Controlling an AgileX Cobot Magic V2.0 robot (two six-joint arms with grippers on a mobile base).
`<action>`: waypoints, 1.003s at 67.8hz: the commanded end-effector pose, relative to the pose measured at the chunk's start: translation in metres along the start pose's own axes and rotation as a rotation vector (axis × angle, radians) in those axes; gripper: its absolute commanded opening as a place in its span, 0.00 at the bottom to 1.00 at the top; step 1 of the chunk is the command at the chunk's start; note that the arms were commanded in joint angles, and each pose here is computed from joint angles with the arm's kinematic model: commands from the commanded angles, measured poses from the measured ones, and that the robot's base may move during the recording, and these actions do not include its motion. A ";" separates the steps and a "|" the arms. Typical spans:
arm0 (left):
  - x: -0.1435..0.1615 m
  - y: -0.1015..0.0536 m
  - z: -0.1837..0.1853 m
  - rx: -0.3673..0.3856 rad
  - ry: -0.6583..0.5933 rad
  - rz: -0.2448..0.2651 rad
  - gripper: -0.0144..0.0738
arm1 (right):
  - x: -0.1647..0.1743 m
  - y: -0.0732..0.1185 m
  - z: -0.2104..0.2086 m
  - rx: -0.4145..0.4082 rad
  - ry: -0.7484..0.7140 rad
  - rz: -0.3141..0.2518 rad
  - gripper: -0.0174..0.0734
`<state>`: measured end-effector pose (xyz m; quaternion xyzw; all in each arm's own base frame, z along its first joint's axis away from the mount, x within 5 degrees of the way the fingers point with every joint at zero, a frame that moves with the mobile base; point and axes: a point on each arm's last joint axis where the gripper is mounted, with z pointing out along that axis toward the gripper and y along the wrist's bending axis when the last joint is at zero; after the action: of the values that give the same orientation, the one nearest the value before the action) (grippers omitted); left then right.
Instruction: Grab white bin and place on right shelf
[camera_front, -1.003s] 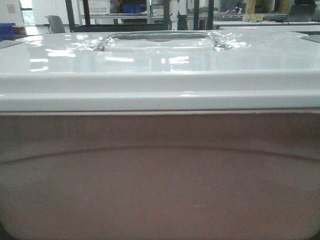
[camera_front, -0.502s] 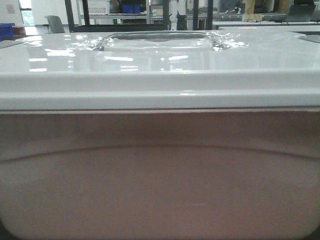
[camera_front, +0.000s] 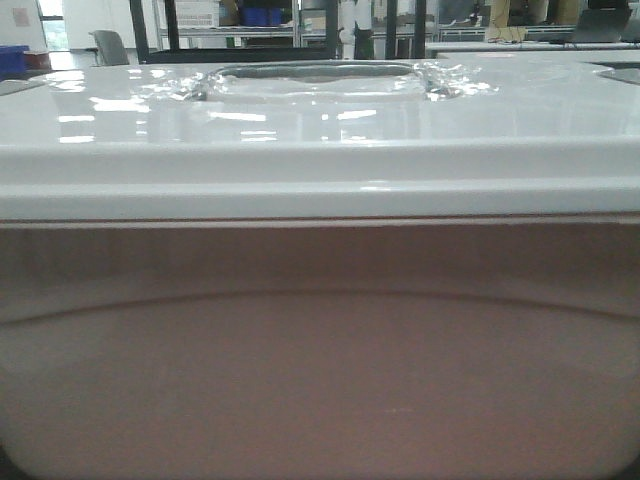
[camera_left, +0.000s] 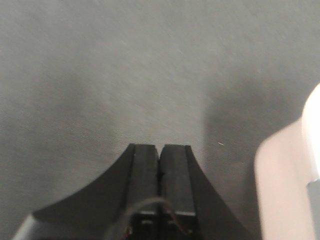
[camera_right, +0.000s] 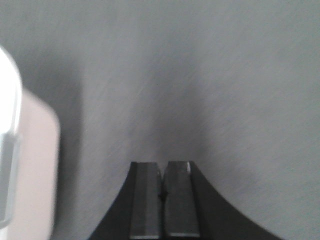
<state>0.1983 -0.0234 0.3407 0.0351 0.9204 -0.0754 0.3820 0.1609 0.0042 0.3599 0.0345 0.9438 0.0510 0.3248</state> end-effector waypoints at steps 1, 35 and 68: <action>-0.015 -0.003 0.001 0.038 -0.068 -0.051 0.03 | -0.010 0.006 0.000 -0.055 -0.013 0.031 0.26; -0.014 -0.001 0.025 0.041 0.020 -0.070 0.03 | -0.021 0.004 0.020 -0.044 -0.010 0.034 0.26; -0.011 -0.001 0.025 0.041 0.054 -0.058 0.62 | -0.022 0.002 0.053 -0.042 0.156 0.052 0.74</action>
<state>0.2228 -0.0283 0.3160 0.0215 0.9409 -0.0971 0.3238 0.2097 0.0075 0.3184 0.0488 0.9729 0.0765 0.2128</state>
